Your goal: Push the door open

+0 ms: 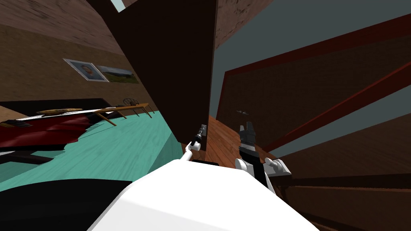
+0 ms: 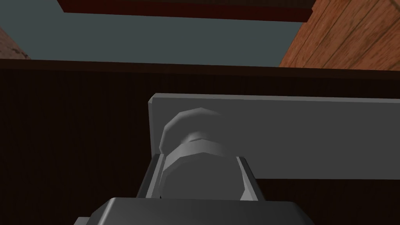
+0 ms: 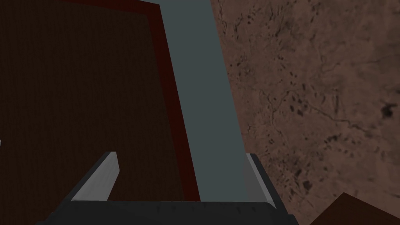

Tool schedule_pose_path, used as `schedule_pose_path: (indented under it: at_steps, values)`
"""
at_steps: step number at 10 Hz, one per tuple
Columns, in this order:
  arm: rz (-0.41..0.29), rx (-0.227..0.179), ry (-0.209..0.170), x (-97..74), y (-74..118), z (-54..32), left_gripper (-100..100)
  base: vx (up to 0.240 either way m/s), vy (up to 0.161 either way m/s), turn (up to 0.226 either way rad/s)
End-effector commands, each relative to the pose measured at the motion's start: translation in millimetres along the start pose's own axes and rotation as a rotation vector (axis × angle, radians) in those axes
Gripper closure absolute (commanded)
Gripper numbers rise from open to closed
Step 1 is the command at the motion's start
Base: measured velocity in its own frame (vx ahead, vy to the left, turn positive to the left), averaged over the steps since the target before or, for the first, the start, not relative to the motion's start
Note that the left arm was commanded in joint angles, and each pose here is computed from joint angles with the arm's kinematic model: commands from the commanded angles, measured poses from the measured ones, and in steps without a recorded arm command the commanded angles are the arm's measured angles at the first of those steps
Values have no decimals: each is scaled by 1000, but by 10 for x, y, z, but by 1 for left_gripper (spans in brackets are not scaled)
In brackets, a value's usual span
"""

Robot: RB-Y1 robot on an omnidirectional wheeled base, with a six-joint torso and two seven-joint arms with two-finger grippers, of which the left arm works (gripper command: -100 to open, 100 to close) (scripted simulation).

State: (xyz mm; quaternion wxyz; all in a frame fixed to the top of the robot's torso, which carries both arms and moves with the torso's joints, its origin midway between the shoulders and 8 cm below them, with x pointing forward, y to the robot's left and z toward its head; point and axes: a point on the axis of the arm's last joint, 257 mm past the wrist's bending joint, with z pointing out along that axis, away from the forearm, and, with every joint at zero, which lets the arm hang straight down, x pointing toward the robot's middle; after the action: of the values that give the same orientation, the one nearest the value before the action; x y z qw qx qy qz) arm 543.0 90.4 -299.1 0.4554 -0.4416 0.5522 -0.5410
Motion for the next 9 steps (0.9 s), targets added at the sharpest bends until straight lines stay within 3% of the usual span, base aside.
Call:
schedule_pose_path:
  at_steps: [1,3,4,6,9]
  values:
    - [31,-5,-1,-106,34,-39,100,88,15,103]
    - [58,-9,0,-186,64,-87,100,142,-1,196]
    - [59,-15,25,-63,96,-134,-100,31,8,203]
    - [69,-18,51,65,120,-215,-100,-87,37,133]
    - [66,-19,103,390,134,-370,-100,-90,46,168]
